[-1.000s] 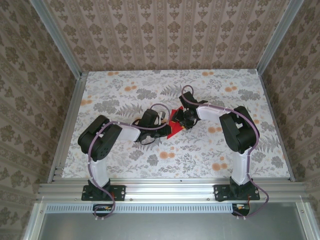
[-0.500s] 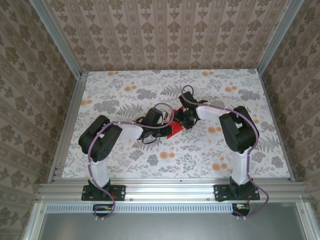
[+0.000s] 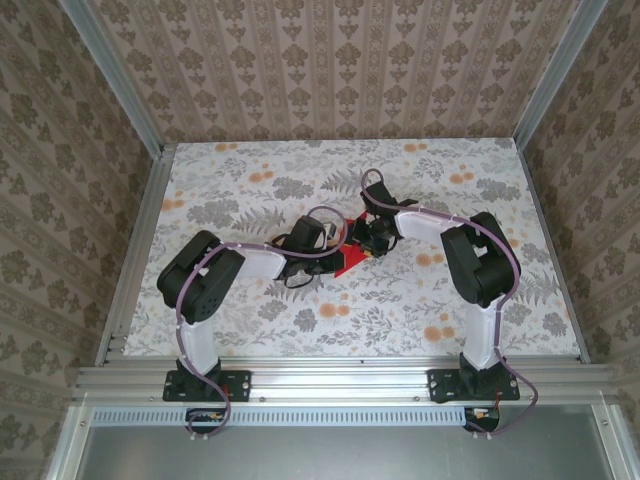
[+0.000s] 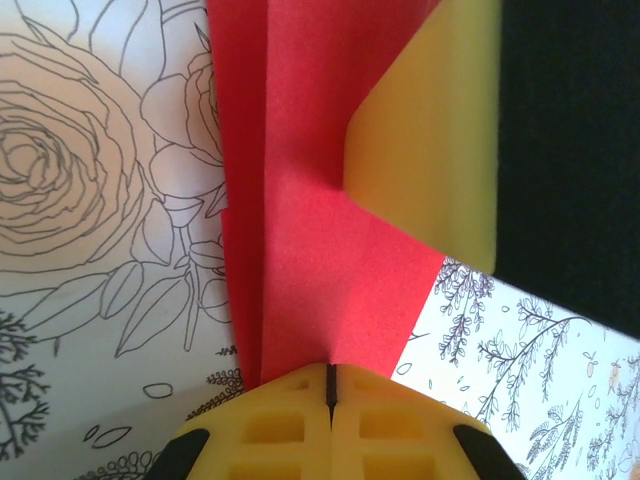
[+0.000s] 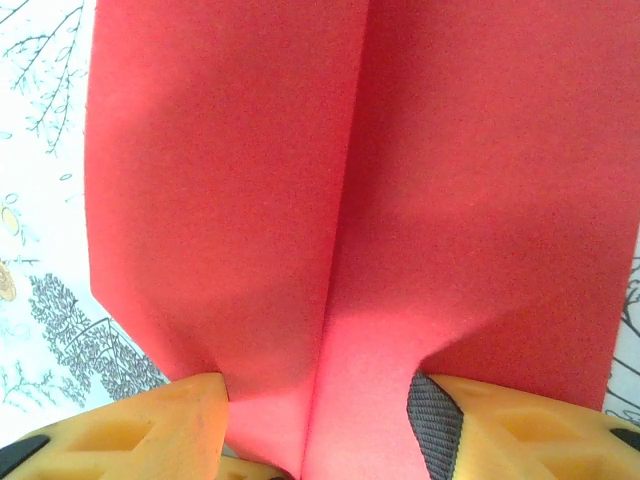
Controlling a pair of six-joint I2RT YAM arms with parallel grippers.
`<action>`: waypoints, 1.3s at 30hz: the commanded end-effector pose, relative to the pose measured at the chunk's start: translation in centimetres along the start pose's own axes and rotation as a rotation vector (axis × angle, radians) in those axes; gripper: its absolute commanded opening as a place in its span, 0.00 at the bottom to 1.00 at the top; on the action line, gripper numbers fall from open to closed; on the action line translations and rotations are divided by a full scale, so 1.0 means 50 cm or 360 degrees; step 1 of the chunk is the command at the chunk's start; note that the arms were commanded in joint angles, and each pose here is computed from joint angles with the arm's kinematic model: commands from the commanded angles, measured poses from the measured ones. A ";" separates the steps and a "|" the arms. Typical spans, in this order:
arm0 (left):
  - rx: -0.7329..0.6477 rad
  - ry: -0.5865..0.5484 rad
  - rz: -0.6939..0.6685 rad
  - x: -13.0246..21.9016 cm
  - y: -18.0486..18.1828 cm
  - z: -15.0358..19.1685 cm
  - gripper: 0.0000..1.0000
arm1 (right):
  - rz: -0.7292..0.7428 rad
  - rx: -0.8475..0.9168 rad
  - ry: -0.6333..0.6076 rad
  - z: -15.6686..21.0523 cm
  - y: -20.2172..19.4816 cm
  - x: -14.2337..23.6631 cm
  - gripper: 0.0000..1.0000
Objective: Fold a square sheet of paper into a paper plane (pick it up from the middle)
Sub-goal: Fourth fold the wing at the center of the table.
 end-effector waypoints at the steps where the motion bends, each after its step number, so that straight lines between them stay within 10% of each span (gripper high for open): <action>1: 0.0122 0.0219 -0.0148 -0.017 0.053 0.067 0.02 | 0.0093 0.0047 0.0057 0.003 -0.039 0.013 0.56; 13: 0.0120 0.0234 -0.0135 -0.021 0.054 0.071 0.00 | -0.0374 0.0222 0.0044 0.016 0.010 0.055 0.39; 29: 0.0117 0.0223 -0.0123 -0.020 0.050 0.065 0.00 | -0.0184 0.0249 0.0175 0.006 -0.008 -0.019 0.35; 39: 0.0094 0.0195 -0.0083 -0.005 0.031 0.050 0.01 | 0.0374 0.0149 0.0139 0.011 -0.068 -0.050 0.31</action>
Point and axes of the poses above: each hand's point on the last joint's axis, 136 mm out from that joint toward the fingers, its own x axis back along the fingers, its own y axis along the line the jaws close on, z = x × y, the point moved 9 cm from there along x, back along the fingers, and after that the axes turned 5 degrees about -x, right-handed, at the moved point
